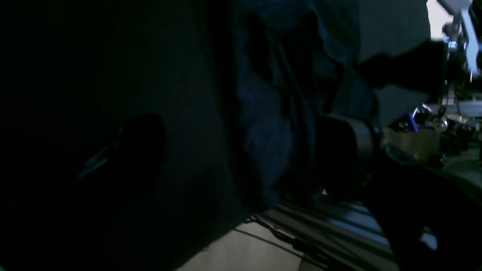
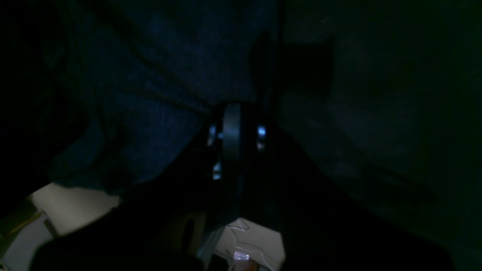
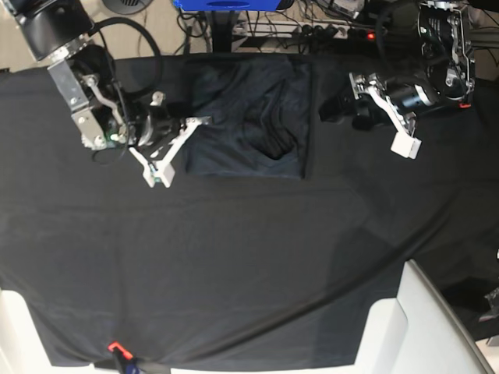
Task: Fold the T-shirt properly
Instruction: 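Withdraw the right gripper and move the left gripper toward the stack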
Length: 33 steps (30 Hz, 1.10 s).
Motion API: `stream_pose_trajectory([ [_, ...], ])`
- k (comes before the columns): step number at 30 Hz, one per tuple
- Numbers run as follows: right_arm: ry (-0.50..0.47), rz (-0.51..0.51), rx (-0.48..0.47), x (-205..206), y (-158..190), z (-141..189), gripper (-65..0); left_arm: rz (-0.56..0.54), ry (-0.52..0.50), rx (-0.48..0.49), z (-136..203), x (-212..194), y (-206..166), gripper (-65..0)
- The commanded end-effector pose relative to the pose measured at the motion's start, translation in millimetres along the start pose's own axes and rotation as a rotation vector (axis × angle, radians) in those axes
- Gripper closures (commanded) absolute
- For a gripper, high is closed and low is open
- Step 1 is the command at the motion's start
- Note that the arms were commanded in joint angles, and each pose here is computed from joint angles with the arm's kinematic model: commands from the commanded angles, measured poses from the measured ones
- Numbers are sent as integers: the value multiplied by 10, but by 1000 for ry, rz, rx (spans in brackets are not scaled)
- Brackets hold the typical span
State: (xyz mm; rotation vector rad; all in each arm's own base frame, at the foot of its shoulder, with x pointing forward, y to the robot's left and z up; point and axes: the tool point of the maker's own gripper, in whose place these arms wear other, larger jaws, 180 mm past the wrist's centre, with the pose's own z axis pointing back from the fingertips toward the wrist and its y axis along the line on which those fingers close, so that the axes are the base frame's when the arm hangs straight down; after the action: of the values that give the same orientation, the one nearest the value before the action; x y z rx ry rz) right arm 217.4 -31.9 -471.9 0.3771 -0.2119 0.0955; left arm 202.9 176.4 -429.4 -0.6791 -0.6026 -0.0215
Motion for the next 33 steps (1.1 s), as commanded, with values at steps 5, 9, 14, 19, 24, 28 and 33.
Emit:
stream_pose_trajectory([
  [5, -42, 6, 91, 92, 376, 49, -44, 12, 7, 31, 6, -2, 169, -536],
  [9, -67, 13, 109, 145, 470, 102, -44, -22, 62, 91, 19, -137, 291, -490],
  [14, -106, -47, 56, 240, 354, 232, -44, -77, 128, 171, 202, -239, 510, -434],
  [19, -121, -40, 86, 288, 486, 380, -44, -106, 184, 216, 434, -322, 659, -378],
  [24, -100, -55, 160, 265, 810, 365, -44, -101, 173, 239, 505, -280, 731, -327],
  [28, -72, -89, 129, 226, 711, 186, -44, -86, 142, 263, 576, -222, 791, -329],
  [33, -79, -117, 51, 220, 371, 50, -44, -83, 151, 268, 603, -253, 806, -331],
])
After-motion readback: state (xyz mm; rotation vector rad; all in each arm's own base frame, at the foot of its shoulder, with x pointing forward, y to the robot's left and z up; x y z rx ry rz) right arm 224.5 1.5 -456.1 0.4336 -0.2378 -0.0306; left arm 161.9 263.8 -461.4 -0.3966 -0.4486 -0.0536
